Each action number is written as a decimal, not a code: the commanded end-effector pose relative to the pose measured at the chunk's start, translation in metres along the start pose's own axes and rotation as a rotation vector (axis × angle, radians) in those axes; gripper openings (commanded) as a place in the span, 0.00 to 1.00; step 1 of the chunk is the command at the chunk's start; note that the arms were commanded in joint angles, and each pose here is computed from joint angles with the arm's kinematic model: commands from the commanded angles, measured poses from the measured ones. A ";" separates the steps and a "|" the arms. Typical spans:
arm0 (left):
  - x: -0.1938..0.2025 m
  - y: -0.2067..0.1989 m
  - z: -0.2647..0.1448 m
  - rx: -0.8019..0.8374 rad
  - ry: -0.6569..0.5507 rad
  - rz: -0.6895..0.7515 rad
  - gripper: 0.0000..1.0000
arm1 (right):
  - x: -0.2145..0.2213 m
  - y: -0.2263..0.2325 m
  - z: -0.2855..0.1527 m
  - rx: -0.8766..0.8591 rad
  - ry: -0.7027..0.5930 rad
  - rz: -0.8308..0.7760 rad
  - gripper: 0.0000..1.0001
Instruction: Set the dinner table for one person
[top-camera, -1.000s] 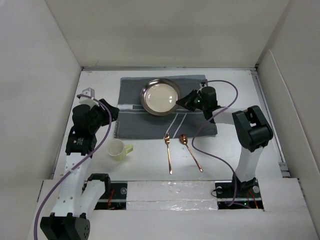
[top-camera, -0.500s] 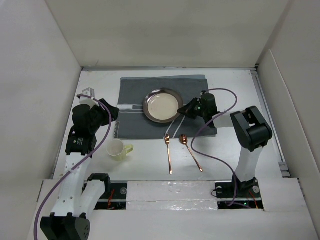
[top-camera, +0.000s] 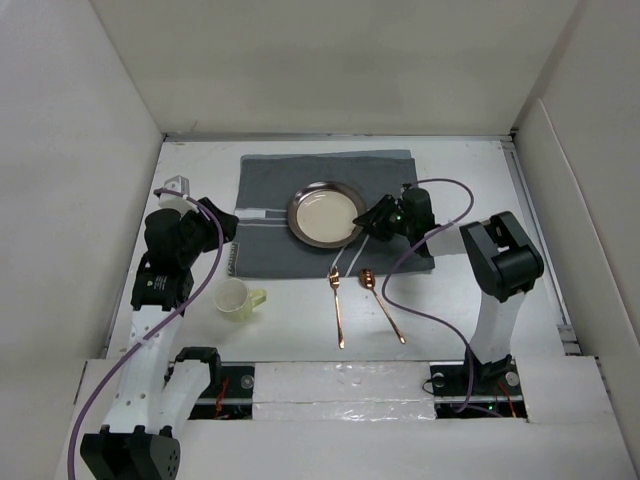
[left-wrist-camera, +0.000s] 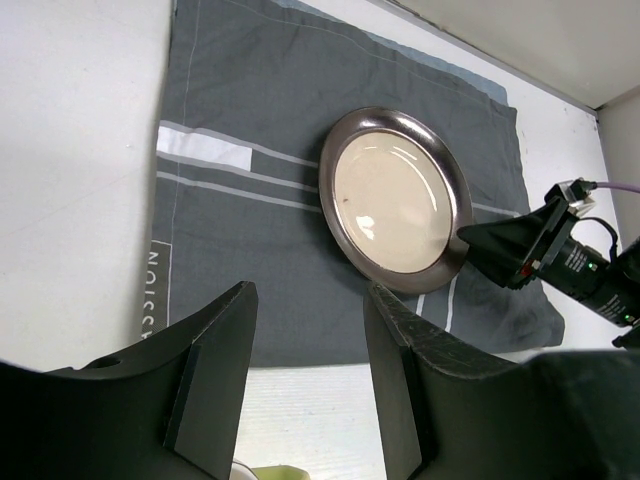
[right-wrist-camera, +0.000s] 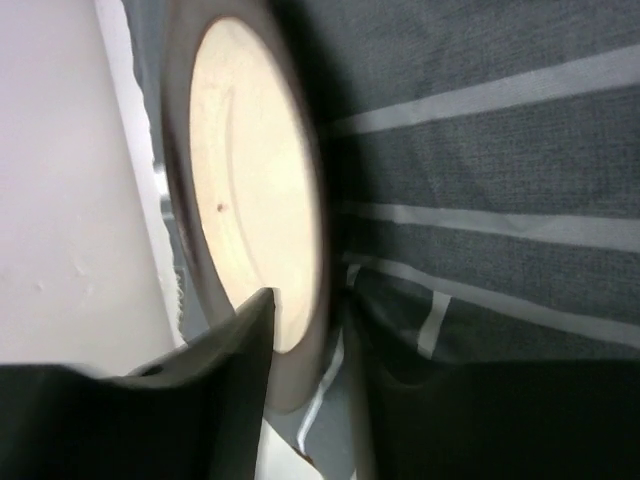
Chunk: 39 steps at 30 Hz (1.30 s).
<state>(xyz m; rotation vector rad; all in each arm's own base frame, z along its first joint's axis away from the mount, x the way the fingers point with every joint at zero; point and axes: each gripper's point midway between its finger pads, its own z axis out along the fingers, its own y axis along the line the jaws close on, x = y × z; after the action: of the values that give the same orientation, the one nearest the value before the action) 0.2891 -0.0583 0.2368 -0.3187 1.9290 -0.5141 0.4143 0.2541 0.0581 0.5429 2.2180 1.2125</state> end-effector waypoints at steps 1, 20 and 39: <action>-0.012 -0.005 -0.003 0.022 -0.052 0.021 0.44 | -0.016 0.042 -0.011 -0.113 -0.042 -0.077 0.48; -0.031 -0.021 -0.015 0.081 -0.127 0.022 0.03 | 0.125 0.150 -0.115 -0.429 0.124 -1.018 0.11; -0.061 -0.020 -0.050 0.030 -0.307 0.094 0.32 | 0.273 0.186 -0.004 -0.647 0.252 -1.424 0.75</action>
<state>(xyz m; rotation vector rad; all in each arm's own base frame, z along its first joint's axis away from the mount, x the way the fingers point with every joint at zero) 0.2656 -0.0390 0.3092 -0.2869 1.6508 -0.4185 0.2050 0.4854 0.1112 -1.2744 1.6631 1.0296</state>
